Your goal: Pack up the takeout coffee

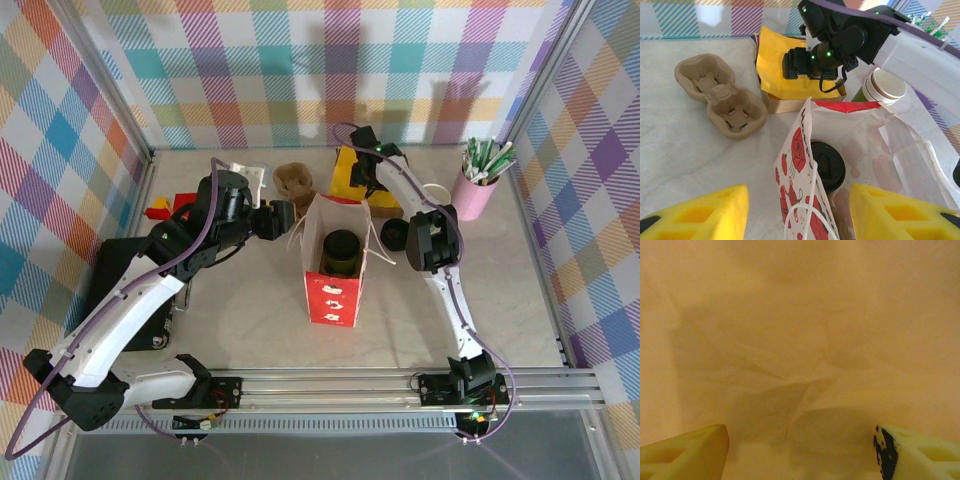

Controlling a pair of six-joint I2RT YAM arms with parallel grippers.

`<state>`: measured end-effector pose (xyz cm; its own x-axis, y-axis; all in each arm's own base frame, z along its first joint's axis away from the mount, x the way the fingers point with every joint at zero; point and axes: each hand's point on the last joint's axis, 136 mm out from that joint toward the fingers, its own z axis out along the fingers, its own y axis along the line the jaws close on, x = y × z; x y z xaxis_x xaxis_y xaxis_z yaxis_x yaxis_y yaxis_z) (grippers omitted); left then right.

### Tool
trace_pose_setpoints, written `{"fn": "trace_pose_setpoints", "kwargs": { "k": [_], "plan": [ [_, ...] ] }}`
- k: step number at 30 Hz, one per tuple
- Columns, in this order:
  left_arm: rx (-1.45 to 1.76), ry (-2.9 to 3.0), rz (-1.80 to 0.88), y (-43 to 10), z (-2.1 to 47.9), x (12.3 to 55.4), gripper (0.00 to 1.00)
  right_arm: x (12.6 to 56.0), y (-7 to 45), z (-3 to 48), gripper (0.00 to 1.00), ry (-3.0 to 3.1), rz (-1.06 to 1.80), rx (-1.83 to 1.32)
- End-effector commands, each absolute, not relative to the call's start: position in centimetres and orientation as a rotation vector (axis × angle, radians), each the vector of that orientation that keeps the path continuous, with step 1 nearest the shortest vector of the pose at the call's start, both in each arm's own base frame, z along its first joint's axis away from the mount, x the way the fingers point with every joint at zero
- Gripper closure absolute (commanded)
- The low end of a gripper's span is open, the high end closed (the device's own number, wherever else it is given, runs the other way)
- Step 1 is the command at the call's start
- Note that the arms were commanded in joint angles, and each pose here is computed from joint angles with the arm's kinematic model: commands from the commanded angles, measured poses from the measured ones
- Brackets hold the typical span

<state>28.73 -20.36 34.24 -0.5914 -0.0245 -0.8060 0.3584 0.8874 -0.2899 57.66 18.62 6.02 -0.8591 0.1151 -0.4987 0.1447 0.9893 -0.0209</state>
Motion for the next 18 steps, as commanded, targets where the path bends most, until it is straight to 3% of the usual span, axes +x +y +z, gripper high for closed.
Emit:
{"fn": "trace_pose_setpoints", "kwargs": {
  "k": [1, 4, 8, 18],
  "plan": [
    [0.255, 2.163, -0.512, -20.0, 33.9, 28.5, 0.45, 57.8, 19.2, 5.4, 0.23, 2.623, -0.041, 0.209],
    [0.257, 2.167, -0.512, -20.0, 33.8, 28.5, 0.45, 57.6, 19.4, 4.5, 0.26, 2.642, -0.035, 0.212],
    [0.257, 2.17, -0.509, -20.0, 33.7, 28.5, 0.45, 57.6, 19.7, 4.7, 0.37, 2.645, -0.008, 0.205],
    [0.257, 2.169, -0.506, -19.8, 33.8, 28.3, 0.45, 58.6, 20.2, 10.7, 0.63, 2.531, 0.055, 0.163]
  ]
}}
